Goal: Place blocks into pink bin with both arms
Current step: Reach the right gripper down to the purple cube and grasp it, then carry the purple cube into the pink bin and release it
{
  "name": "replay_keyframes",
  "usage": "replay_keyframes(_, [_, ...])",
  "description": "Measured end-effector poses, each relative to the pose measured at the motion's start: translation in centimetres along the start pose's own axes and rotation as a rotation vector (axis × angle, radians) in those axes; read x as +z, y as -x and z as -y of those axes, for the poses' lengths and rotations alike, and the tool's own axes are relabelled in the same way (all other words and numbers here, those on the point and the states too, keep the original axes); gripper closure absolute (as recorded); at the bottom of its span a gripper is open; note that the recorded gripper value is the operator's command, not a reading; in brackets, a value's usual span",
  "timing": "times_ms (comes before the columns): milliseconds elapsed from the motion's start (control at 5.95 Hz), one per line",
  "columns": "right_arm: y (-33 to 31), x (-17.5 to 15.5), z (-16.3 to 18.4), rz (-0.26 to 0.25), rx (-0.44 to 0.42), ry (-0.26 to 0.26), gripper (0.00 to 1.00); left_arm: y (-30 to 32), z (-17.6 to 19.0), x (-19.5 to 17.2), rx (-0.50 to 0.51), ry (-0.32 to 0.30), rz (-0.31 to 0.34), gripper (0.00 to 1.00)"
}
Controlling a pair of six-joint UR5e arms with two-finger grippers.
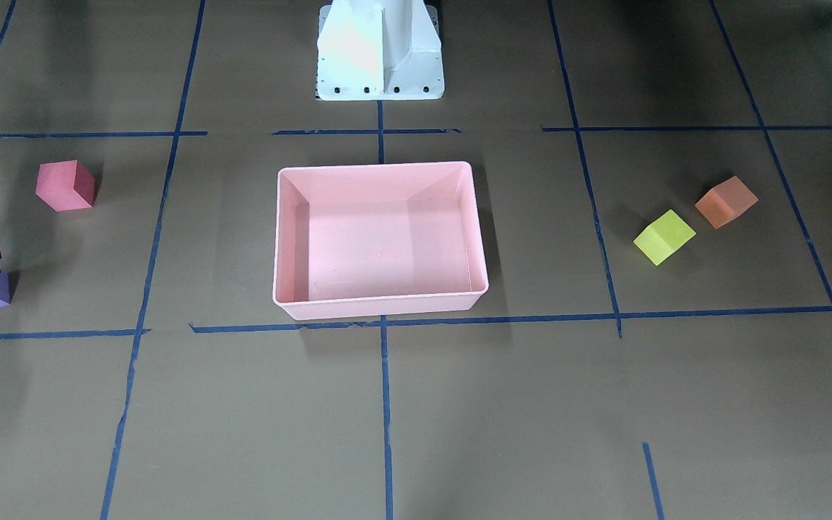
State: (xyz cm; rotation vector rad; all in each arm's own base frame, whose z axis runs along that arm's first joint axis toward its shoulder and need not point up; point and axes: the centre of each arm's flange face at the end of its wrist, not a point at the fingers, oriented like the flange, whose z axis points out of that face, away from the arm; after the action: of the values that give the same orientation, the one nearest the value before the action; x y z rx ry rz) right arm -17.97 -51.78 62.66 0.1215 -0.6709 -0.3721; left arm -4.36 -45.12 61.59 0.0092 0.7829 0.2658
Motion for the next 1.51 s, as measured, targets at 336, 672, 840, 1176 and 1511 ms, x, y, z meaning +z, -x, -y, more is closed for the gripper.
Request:
replay_keyframes(336, [3.4, -3.7, 3.8, 0.03, 0.02, -0.073, 0.72, -0.1, 0.0, -0.1, 0.002, -0.002, 0.001, 0.0])
replay_keyframes(672, [13.4, -10.3, 9.2, 0.119, 0.158, -0.133, 0.72, -0.8, 0.2, -0.9, 0.019, -0.018, 0.006, 0.0])
replay_keyframes(840, [21.9, -12.9, 11.8, 0.154, 0.24, -0.125, 0.71, -1.7, 0.4, -1.6, 0.037, -0.034, 0.014, 0.0])
replay_keyframes(1176, [38.6, -16.4, 14.2, 0.164, 0.386, -0.112, 0.68, -3.3, 2.4, -3.5, 0.106, -0.102, 0.03, 0.0])
replay_keyframes(1511, [51.9, -18.3, 13.1, 0.142, 0.489, -0.108, 0.0, -4.6, 3.9, -4.2, 0.162, -0.166, 0.025, 0.0])
